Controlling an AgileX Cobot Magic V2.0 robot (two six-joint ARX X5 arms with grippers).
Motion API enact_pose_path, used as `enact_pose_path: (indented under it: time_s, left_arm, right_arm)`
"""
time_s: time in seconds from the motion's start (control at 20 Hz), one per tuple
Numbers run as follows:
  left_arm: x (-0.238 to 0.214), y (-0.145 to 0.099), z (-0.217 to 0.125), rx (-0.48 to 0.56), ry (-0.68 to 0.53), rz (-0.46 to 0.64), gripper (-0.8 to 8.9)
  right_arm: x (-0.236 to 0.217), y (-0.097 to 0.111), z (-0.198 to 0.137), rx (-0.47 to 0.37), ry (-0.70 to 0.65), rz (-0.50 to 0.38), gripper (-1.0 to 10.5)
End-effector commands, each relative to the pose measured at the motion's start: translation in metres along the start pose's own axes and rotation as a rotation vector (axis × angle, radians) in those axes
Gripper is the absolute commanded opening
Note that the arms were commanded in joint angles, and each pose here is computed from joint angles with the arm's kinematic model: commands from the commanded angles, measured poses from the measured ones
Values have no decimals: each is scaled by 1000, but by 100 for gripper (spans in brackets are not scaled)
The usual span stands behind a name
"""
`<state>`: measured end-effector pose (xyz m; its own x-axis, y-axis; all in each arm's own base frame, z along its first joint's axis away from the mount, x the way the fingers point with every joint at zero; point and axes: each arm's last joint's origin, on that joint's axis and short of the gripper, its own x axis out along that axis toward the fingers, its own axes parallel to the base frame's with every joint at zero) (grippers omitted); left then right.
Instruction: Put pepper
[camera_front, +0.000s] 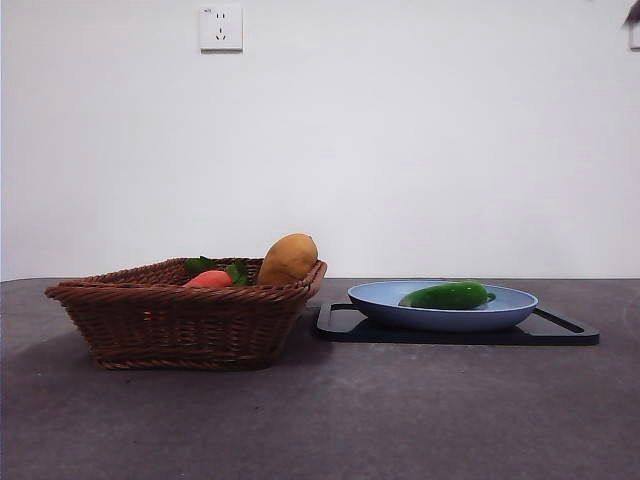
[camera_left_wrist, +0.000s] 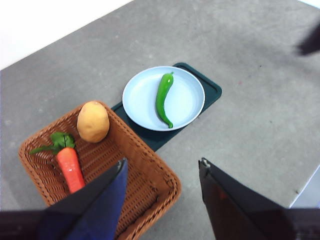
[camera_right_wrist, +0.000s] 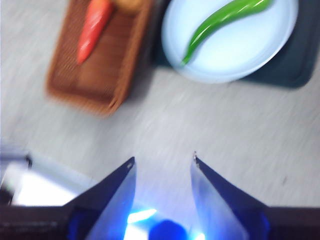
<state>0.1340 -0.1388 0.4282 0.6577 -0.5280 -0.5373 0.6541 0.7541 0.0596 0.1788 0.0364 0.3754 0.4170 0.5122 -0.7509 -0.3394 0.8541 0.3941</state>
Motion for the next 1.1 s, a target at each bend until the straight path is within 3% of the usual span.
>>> enact_pose_path:
  time_s: [0.05, 0.2, 0.35, 0.4, 1.1]
  left_arm:
    - [-2, -1, 3, 16, -4, -6, 255]
    - [-2, -2, 0, 19, 29, -34, 180]
    - [-2, -5, 0, 18, 32, -145, 24]
    - [-2, -6, 0, 17, 31, -168, 5]
    - [-2, -7, 2, 16, 9, -184, 6]
  right_arm:
    - [-17, 17, -16, -63, 6, 27, 192]
    - [-32, 31, -37, -107, 31, 58, 185]
    - [-42, 37, -47, -181, -3, 75, 0]
    - [-42, 37, -47, -190, -6, 75, 6]
    - [-42, 37, -46, -186, -6, 70, 11]
